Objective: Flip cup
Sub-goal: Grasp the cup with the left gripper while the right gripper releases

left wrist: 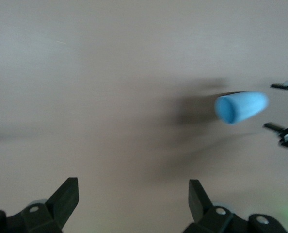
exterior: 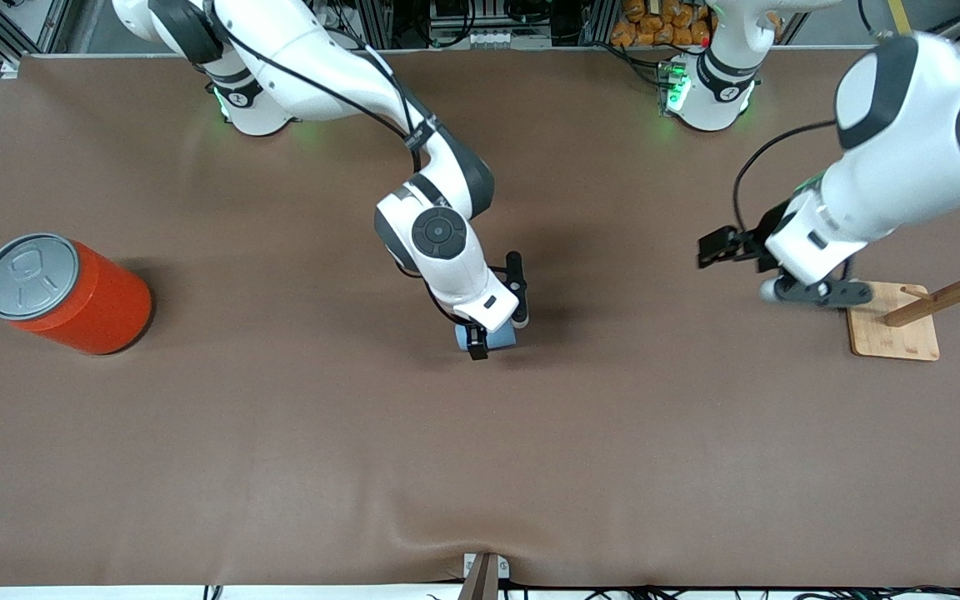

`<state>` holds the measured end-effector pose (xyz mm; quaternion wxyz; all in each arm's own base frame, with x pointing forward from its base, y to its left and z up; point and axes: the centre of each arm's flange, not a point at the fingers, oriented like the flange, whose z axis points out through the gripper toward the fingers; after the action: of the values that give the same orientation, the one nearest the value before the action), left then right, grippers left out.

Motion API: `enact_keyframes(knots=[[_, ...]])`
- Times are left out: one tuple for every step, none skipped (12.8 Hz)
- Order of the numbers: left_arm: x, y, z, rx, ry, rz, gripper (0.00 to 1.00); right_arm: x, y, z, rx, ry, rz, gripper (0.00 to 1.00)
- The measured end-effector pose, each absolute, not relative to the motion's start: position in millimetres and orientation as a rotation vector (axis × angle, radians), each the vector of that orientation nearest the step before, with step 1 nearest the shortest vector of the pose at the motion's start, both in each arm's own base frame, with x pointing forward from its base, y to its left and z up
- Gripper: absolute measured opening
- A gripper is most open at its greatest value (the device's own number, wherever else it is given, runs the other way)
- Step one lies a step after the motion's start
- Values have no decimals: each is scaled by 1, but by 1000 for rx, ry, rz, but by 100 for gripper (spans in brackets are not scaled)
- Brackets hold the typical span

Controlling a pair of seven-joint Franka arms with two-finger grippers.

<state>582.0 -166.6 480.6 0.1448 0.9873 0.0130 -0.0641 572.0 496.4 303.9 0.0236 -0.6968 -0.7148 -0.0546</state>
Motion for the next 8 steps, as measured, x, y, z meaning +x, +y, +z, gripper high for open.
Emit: enact_keyframes(knots=[[590, -183, 456, 2779, 59, -206, 100, 575, 489, 331, -2217, -2151, -156, 100], [596, -205, 428, 2724, 73, -229, 100, 580, 475, 356, -2284, -2080, -141, 100], [599, -230, 398, 2662, 98, -256, 100, 590, 455, 377, -2346, -2008, -126, 100], [598, -257, 366, 2587, 138, -304, 100, 605, 427, 394, -2406, -1939, -120, 100], [595, -282, 334, 2511, 183, -353, 100, 623, 392, 408, -2461, -1870, -111, 100], [590, -306, 303, 2443, 227, -384, 100, 642, 351, 419, -2517, -1796, -102, 100], [583, -328, 280, 2395, 266, -402, 100, 659, 309, 431, -2572, -1718, -101, 100], [574, -348, 263, 2359, 300, -424, 100, 673, 265, 442, -2624, -1639, -96, 100]])
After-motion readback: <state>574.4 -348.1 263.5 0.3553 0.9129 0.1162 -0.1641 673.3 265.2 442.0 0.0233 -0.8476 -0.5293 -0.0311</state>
